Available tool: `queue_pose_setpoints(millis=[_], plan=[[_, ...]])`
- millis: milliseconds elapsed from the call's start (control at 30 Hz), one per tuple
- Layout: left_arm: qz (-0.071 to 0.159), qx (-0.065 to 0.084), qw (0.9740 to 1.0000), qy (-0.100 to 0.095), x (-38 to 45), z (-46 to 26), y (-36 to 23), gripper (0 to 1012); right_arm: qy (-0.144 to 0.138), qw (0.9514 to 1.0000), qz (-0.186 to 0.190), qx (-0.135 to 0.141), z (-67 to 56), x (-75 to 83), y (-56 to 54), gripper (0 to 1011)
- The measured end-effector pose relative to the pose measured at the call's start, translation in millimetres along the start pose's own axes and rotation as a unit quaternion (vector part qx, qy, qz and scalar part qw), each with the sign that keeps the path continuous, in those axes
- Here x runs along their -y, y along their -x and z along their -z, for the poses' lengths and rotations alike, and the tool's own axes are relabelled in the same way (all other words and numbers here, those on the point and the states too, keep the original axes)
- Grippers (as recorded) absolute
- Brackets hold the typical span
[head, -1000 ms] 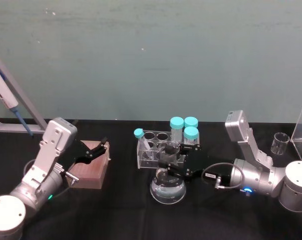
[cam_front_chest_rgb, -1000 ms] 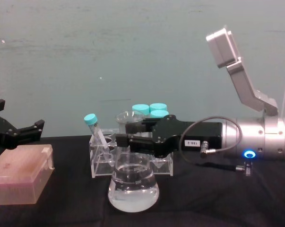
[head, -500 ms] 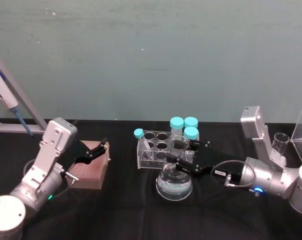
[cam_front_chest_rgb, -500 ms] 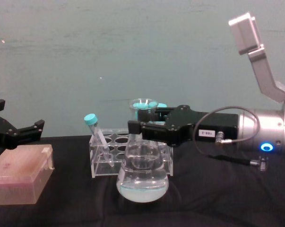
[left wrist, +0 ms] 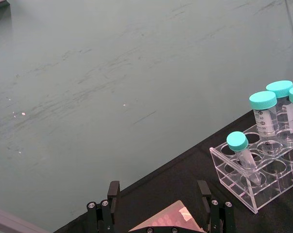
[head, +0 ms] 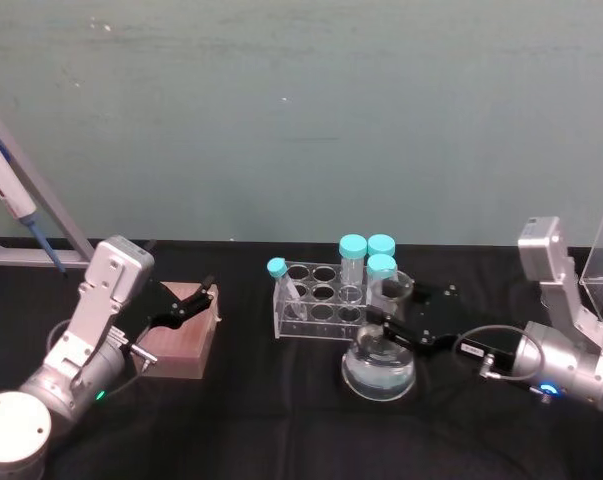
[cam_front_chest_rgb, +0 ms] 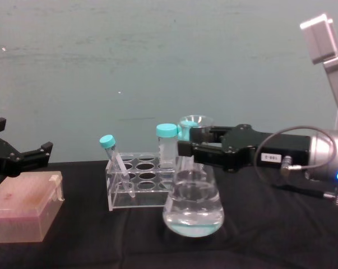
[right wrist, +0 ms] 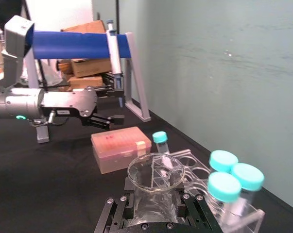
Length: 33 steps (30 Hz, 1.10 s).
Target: Place the experimental apparatus aside using one hand.
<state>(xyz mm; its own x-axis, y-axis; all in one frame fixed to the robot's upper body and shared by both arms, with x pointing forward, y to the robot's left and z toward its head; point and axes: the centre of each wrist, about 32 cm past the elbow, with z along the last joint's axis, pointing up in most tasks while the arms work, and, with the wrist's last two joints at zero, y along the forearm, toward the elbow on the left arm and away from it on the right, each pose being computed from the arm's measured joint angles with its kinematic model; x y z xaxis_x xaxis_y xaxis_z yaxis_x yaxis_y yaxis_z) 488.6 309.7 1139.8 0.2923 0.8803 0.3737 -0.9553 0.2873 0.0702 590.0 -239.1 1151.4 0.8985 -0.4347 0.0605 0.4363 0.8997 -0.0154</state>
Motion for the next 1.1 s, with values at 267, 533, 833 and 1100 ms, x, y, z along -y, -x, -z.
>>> queue_pose_setpoints(millis=[267, 533, 833, 1100], plan=[[0.000, 0.000, 1.0000, 0.000, 0.0, 0.0, 0.0, 1000, -0.001, 0.9989, 0.047, 0.000, -1.3, 18.8, 1.9, 456], [0.000, 0.000, 1.0000, 0.000, 0.0, 0.0, 0.0, 1000, -0.004, 0.9961, 0.088, 0.006, -3.3, 29.9, 7.3, 457], [0.000, 0.000, 1.0000, 0.000, 0.0, 0.0, 0.0, 1000, 0.002, 0.9914, 0.130, 0.015, -3.0, 45.2, 13.7, 456], [0.000, 0.000, 1.0000, 0.000, 0.0, 0.0, 0.0, 1000, 0.010, 0.9850, 0.172, 0.013, -1.4, 61.4, 16.1, 456]])
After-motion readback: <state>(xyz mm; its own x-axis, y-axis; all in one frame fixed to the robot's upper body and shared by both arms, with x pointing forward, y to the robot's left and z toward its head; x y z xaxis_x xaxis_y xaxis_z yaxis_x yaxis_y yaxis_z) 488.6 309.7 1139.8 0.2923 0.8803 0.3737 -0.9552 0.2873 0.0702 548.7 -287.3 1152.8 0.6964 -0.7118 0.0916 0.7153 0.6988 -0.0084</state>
